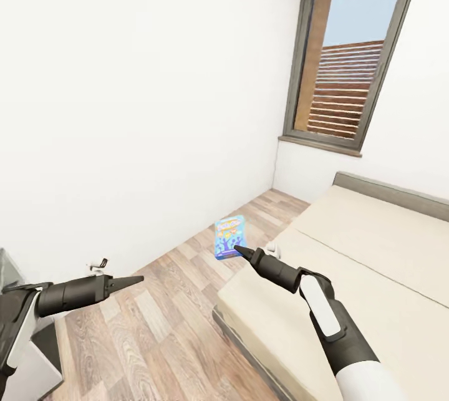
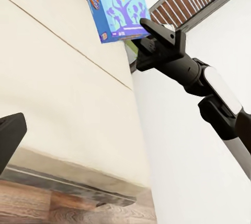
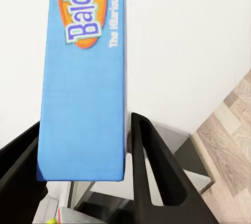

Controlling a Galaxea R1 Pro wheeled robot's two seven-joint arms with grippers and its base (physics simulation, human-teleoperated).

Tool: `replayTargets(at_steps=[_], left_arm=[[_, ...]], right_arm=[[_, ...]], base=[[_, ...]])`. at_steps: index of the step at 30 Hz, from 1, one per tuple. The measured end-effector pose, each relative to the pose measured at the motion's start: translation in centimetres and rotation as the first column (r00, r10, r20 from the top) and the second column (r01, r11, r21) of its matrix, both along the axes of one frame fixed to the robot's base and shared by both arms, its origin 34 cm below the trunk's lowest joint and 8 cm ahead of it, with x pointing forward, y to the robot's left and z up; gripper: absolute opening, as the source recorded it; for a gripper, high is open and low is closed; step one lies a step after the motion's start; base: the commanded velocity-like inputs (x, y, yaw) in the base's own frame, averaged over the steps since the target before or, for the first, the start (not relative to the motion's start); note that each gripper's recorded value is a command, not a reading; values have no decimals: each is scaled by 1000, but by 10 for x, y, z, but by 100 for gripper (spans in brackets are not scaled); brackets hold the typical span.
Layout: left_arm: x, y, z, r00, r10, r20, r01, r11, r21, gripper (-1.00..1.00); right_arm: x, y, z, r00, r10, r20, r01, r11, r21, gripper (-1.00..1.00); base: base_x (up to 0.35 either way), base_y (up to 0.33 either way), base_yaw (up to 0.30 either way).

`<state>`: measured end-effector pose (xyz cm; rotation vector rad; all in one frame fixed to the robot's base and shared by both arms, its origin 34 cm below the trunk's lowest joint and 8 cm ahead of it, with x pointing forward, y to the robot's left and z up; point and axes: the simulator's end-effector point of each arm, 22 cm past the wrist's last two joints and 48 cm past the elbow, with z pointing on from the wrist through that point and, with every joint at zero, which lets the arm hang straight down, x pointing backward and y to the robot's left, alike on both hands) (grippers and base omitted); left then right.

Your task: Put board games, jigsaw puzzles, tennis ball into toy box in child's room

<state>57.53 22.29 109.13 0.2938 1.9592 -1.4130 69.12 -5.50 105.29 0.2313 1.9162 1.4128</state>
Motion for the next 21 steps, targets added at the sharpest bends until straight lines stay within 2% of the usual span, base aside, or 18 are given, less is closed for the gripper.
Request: replayTargets(at_steps=[21], left_arm=[[-6,-1,15,1000,-3,1,3,1000,-2,100]], right_arm=[[-6,0,13,1000,-1,0,1,1000,-5,-100]], base=[[0,-9,283]])
